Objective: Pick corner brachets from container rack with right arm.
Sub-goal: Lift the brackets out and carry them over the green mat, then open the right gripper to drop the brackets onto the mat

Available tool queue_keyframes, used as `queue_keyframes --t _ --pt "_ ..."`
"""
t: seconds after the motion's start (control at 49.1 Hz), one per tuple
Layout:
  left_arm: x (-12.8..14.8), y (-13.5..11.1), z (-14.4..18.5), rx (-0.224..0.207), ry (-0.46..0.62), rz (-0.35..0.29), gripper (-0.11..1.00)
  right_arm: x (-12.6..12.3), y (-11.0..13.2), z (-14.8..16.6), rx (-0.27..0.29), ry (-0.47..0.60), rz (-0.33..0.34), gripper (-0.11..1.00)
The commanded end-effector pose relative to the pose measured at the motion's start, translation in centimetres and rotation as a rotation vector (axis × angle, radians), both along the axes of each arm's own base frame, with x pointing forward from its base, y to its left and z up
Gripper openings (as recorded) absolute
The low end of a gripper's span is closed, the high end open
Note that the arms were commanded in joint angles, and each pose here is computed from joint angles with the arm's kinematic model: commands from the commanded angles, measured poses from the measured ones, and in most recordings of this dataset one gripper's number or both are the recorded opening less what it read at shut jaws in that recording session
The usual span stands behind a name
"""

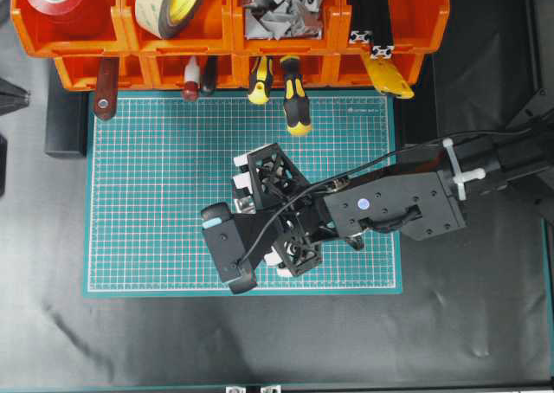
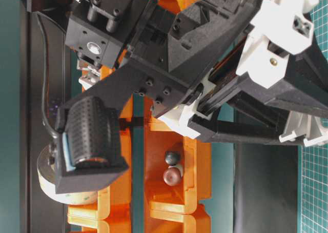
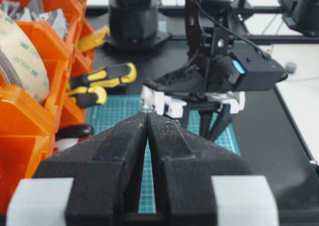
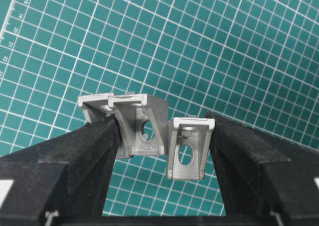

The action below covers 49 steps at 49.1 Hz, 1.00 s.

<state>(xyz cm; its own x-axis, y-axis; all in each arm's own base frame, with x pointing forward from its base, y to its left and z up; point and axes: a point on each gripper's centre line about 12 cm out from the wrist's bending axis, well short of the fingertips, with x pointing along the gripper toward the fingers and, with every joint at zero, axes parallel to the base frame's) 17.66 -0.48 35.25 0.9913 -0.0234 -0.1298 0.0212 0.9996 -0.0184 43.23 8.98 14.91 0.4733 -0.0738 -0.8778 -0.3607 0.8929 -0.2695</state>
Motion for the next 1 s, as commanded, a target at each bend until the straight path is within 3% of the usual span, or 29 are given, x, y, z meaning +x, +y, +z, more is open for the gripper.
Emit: queue_keyframes --t 0.0,0.265,0.366,0.427,0.977 --pt "0.17 0.02 0.88 -0.001 -0.018 0.002 0.07 0.43 0.05 0.87 0.014 -0.039 0.004 0.55" --pt "0.09 0.11 0.98 0.001 -0.022 0.007 0.07 0.79 0.25 0.04 0.029 -0.044 -0.001 0.56" --pt "0.09 0.09 0.98 0.002 -0.022 0.005 0.07 0.78 0.26 -0.07 0.029 -0.044 0.0 0.77" --pt "0.05 0.09 1.01 0.001 -0.023 0.005 0.07 0.78 0.19 -0.07 0.033 -0.043 -0.01 0.84" --pt "0.05 0.11 1.01 -0.001 -0.023 0.006 0.07 0.38 -0.01 0.22 0.085 -0.049 -0.107 0.82"
